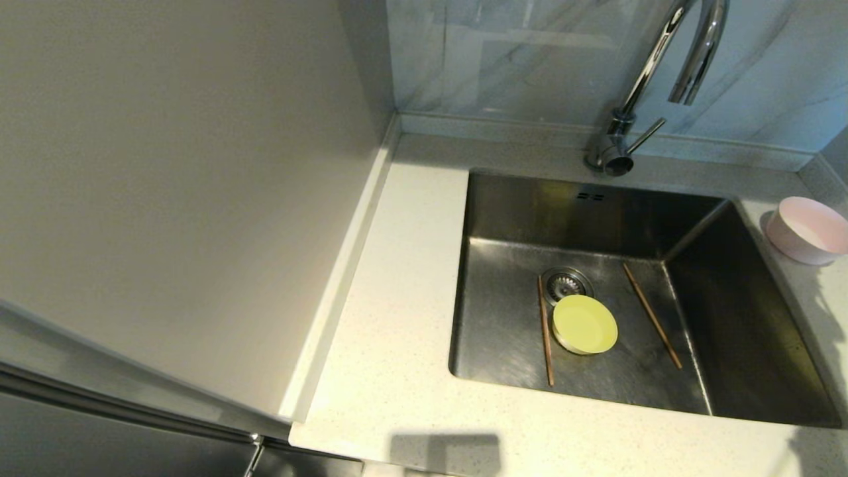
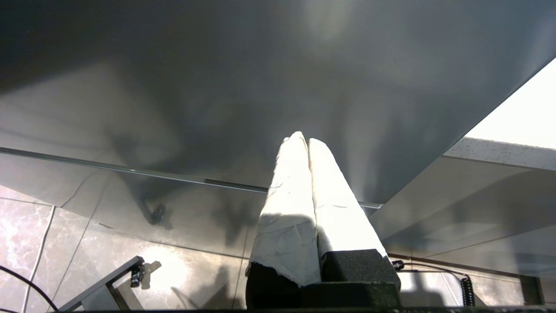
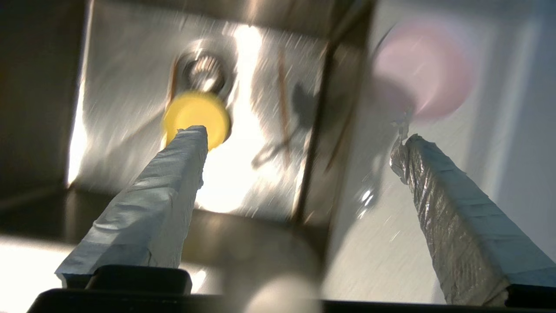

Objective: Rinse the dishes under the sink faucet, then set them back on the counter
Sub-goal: Put a bowl back to the table from the sink

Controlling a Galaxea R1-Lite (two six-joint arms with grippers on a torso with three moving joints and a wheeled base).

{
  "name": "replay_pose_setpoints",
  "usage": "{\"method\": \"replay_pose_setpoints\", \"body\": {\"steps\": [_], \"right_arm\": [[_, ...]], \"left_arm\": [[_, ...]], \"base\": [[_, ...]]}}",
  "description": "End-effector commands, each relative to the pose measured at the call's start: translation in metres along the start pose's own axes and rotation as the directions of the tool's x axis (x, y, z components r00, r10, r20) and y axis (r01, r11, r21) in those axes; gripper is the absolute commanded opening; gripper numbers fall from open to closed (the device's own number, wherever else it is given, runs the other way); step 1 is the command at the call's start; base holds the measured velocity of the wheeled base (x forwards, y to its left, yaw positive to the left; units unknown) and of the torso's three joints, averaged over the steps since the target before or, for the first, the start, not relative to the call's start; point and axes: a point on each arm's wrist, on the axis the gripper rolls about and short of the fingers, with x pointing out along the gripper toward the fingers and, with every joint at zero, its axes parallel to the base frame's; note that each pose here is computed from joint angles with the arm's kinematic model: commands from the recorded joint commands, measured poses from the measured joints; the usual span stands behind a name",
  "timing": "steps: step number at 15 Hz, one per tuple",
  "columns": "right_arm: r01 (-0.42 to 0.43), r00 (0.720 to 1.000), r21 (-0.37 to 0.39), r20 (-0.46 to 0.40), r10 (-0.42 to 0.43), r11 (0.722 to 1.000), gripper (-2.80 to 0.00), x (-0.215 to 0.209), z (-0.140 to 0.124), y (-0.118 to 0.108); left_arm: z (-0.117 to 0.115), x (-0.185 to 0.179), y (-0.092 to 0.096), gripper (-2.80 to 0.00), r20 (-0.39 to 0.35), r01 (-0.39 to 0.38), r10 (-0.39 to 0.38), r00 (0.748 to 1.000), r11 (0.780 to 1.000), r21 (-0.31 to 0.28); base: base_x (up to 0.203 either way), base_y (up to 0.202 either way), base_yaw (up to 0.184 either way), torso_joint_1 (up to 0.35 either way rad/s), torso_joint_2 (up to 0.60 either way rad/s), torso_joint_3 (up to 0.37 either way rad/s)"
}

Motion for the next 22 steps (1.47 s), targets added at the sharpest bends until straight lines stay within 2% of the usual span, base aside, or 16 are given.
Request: {"method": "replay_pose_setpoints", "body": {"steps": [1, 5, 8, 12, 14, 18, 22], "right_arm": [[-0.02, 0.998, 0.016, -0.058, 0.021, 1.0, 0.0, 0.002, -0.01, 0.004], [-0.05, 0.989, -0.052, -0.14, 0.042, 0.997, 0.0, 0.023, -0.021, 0.002], [-0.086, 0.977, -0.056, -0.198, 0.073, 0.995, 0.0, 0.058, -0.021, -0.002], [-0.2, 0.931, -0.076, -0.325, 0.166, 0.977, 0.0, 0.108, -0.033, 0.021], [-0.227, 0.91, -0.118, -0.38, 0.168, 0.967, 0.0, 0.14, -0.043, 0.039], [-0.173, 0.939, -0.212, -0.331, 0.096, 0.962, 0.0, 0.208, -0.064, 0.064], [-0.09, 0.956, -0.25, -0.292, 0.013, 0.964, 0.0, 0.266, -0.098, 0.067]], "left_arm": [[0.0, 0.0, 0.0, -2.8, 0.004, 0.0, 0.0, 1.0, 1.0, 0.0], [0.0, 0.0, 0.0, -2.8, 0.004, 0.0, 0.0, 1.0, 1.0, 0.0], [0.0, 0.0, 0.0, -2.8, 0.004, 0.0, 0.0, 1.0, 1.0, 0.0], [0.0, 0.0, 0.0, -2.8, 0.004, 0.0, 0.0, 1.0, 1.0, 0.0], [0.0, 0.0, 0.0, -2.8, 0.004, 0.0, 0.0, 1.0, 1.0, 0.0], [0.0, 0.0, 0.0, -2.8, 0.004, 0.0, 0.0, 1.0, 1.0, 0.0], [0.0, 0.0, 0.0, -2.8, 0.004, 0.0, 0.0, 1.0, 1.0, 0.0]], "base": [[0.0, 0.0, 0.0, 0.0, 0.0, 0.0], [0.0, 0.0, 0.0, 0.0, 0.0, 0.0], [0.0, 0.0, 0.0, 0.0, 0.0, 0.0], [0.0, 0.0, 0.0, 0.0, 0.0, 0.0], [0.0, 0.0, 0.0, 0.0, 0.0, 0.0], [0.0, 0.0, 0.0, 0.0, 0.0, 0.0], [0.0, 0.0, 0.0, 0.0, 0.0, 0.0]]}}
